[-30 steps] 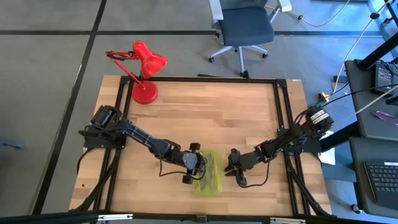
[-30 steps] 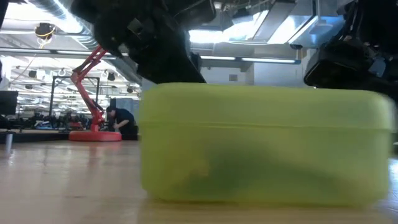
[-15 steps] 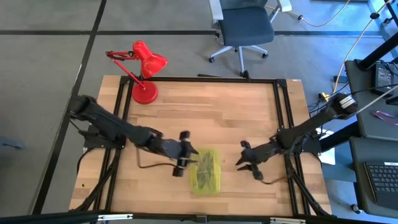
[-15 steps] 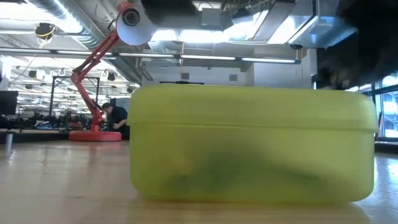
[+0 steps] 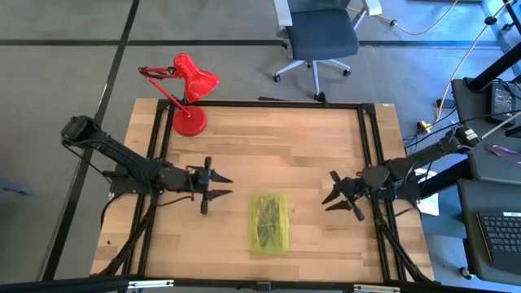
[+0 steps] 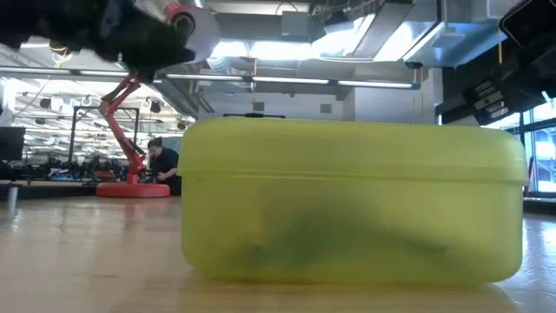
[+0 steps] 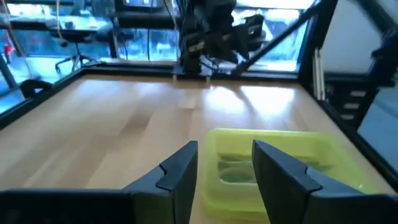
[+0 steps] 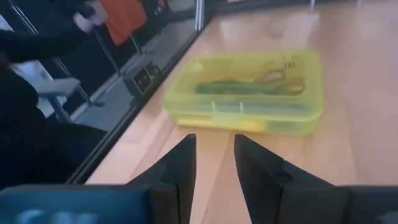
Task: Pick & place school supplies into a supply box
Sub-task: Return to Home Position
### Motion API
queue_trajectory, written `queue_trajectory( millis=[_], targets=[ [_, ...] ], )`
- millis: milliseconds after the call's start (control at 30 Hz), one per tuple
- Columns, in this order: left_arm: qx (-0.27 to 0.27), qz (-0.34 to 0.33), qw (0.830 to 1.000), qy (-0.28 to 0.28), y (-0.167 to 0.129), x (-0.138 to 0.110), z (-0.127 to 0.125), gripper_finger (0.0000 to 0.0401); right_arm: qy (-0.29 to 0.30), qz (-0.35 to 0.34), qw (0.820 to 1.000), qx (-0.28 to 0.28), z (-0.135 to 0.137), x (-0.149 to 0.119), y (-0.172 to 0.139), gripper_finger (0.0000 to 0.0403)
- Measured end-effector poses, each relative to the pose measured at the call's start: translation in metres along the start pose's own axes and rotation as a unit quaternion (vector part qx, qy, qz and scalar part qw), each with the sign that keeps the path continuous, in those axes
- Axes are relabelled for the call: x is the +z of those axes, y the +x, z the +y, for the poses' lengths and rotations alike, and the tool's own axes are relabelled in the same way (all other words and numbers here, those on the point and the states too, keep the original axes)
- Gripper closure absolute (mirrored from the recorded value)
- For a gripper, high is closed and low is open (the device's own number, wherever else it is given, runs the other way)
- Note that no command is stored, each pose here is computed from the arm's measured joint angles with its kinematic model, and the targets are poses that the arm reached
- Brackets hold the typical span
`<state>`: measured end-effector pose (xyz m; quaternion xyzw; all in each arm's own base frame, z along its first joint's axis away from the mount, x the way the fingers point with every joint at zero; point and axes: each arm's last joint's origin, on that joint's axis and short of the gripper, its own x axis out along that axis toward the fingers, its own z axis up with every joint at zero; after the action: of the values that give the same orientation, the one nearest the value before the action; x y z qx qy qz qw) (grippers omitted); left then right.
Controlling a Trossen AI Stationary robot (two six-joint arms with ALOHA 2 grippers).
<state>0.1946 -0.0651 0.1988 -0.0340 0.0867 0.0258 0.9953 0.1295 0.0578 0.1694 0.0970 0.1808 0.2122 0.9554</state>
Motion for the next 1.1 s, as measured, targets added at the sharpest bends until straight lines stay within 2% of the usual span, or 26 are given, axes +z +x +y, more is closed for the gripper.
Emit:
queue_trajectory(
  millis=[200, 400, 600, 833, 1100],
  targets=[
    [0.008, -0.048, 0.998, -0.033, -0.024, -0.029, 0.026, 0.0251, -0.011, -0.048, 0.999, 0.016, -0.008, -0.004, -0.015, 0.0289],
    [0.022, -0.076, 0.996, -0.050, -0.040, -0.048, 0.042, 0.0254, -0.016, -0.059, 0.998, 0.010, -0.013, -0.004, -0.027, 0.0289],
    [0.022, -0.079, 0.996, -0.044, -0.043, -0.045, 0.046, 0.0253, -0.026, -0.073, 0.997, -0.008, -0.016, -0.005, -0.036, 0.0289],
    [0.032, -0.084, 0.995, -0.046, -0.044, -0.043, 0.050, 0.0252, -0.052, -0.106, 0.993, 0.025, -0.014, -0.004, -0.049, 0.0289],
    [0.038, -0.105, 0.993, -0.049, -0.048, -0.038, 0.052, 0.0254, -0.057, -0.101, 0.993, 0.020, -0.015, -0.007, -0.053, 0.0289]
  ],
)
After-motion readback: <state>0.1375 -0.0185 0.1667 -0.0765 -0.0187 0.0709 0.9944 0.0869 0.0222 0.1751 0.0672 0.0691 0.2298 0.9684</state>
